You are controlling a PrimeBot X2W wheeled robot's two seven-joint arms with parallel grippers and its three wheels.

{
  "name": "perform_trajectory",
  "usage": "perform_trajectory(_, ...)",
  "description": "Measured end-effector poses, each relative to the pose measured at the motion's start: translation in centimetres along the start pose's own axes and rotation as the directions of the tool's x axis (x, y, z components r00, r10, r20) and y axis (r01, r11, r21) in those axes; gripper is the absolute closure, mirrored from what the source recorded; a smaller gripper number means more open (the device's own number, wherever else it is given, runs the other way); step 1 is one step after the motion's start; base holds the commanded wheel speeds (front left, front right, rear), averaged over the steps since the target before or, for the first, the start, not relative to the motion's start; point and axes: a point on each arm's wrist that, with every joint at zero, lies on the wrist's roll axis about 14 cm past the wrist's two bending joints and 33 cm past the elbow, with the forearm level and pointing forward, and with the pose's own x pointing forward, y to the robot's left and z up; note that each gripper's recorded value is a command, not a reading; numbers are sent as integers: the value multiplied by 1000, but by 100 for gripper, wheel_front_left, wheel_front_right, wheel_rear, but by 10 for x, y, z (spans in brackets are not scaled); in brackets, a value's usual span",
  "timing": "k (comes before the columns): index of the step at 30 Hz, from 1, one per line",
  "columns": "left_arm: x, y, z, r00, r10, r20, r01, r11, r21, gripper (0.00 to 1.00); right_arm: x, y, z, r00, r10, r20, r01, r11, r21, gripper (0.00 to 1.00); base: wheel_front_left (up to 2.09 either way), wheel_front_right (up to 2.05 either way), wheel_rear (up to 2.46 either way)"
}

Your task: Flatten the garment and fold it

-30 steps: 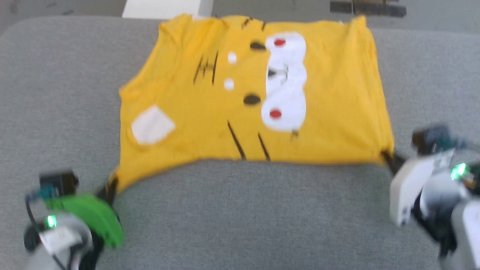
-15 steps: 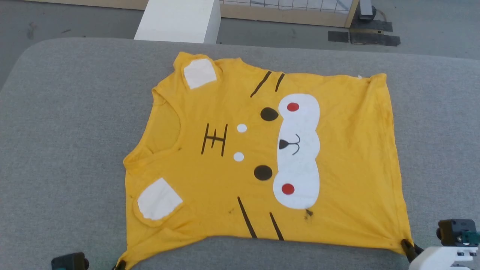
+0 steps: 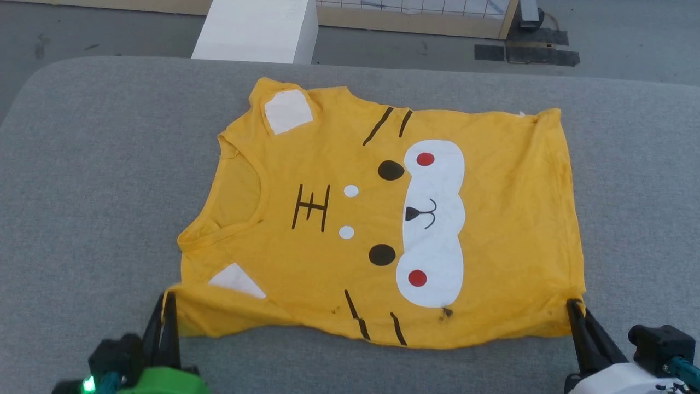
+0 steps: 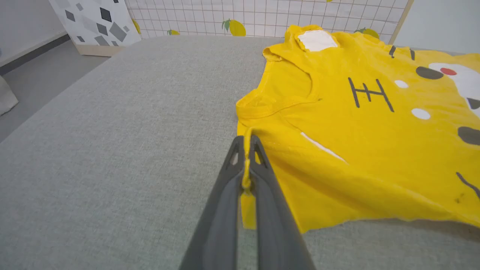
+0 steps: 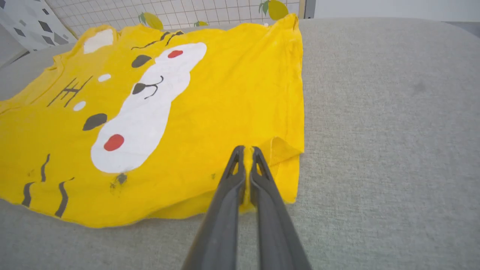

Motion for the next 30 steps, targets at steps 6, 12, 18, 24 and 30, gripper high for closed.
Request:
perform_trajectory(6, 34, -19, 49, 984, -77, 163, 68, 996, 60, 100, 14, 0, 19, 997, 3, 81, -1, 1000, -22, 100, 0, 0, 0)
perform_trajectory(12, 85, -37, 88, 954, -204, 218, 167, 970, 176, 100, 39, -7, 38, 995, 2, 96, 3, 998, -58, 100, 0, 0, 0)
perform_trajectory(18, 132, -46, 93, 950, -273, 151, 232, 941, 245, 100, 69, -16, 42, 999, -1, 45, 6, 996, -92, 100, 0, 0, 0)
perform_trajectory(24, 169, -51, 60, 955, -297, -26, 293, 919, 263, 100, 94, -32, 29, 997, -30, -67, 23, 994, -107, 100, 0, 0, 0)
perform_trajectory(30, 181, -38, -39, 869, -244, -430, 347, 921, 178, 100, 113, -51, -8, 948, -73, -311, 53, 996, -72, 100, 0, 0, 0)
